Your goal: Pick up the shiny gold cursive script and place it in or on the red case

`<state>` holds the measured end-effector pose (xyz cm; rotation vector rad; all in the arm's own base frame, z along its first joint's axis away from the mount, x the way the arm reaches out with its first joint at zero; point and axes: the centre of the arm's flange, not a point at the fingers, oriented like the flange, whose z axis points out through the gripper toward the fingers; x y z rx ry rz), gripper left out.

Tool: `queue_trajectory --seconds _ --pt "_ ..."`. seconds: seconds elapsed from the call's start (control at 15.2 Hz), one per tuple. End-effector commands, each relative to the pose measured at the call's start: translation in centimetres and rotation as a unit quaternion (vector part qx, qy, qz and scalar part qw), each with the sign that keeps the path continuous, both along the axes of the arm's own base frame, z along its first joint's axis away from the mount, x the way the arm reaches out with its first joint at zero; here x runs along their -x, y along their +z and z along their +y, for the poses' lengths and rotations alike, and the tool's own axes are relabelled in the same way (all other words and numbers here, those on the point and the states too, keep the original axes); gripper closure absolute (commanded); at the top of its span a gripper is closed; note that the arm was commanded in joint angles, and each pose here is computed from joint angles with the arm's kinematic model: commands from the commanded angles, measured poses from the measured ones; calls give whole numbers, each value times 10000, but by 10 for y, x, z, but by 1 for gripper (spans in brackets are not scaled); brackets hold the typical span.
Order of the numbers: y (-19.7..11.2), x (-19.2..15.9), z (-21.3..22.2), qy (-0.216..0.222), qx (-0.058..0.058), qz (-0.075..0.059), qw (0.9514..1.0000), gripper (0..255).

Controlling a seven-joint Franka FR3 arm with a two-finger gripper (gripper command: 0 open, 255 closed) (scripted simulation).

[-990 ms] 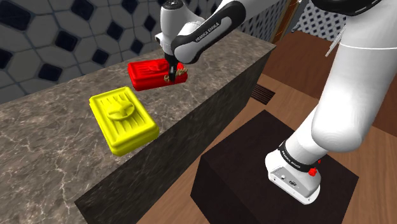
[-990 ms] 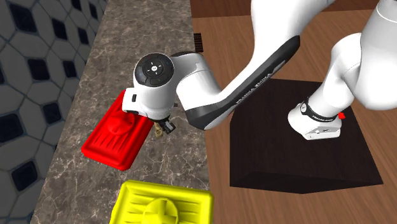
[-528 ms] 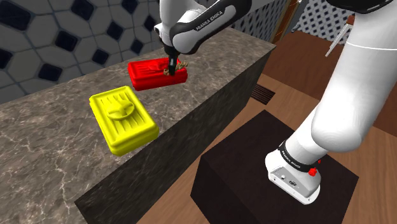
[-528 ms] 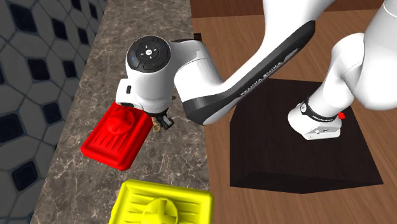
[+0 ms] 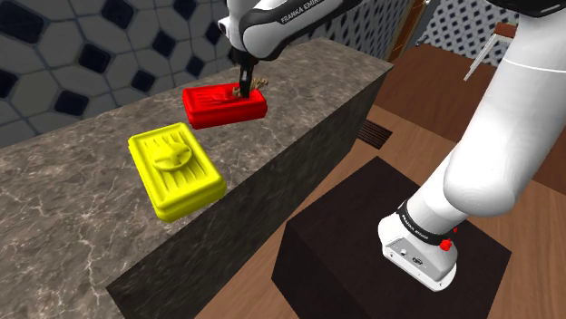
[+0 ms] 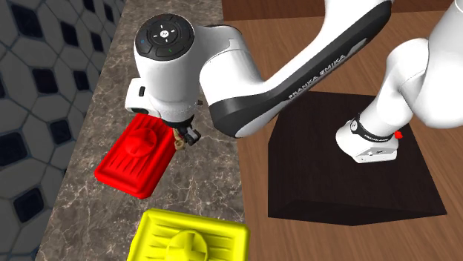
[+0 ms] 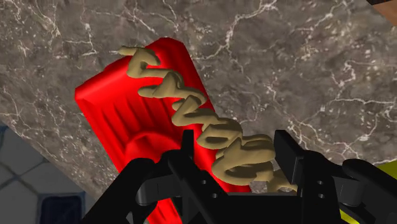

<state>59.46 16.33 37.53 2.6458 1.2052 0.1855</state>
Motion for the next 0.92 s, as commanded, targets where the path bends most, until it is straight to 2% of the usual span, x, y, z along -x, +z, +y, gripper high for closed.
queue_trajectory --seconds 0.0,0.73,0.86 --pt "5 -13 1 0 1 2 10000 255" --pt "9 -155 28 -1 1 2 10000 255" --pt "-2 -155 28 0 1 2 10000 255"
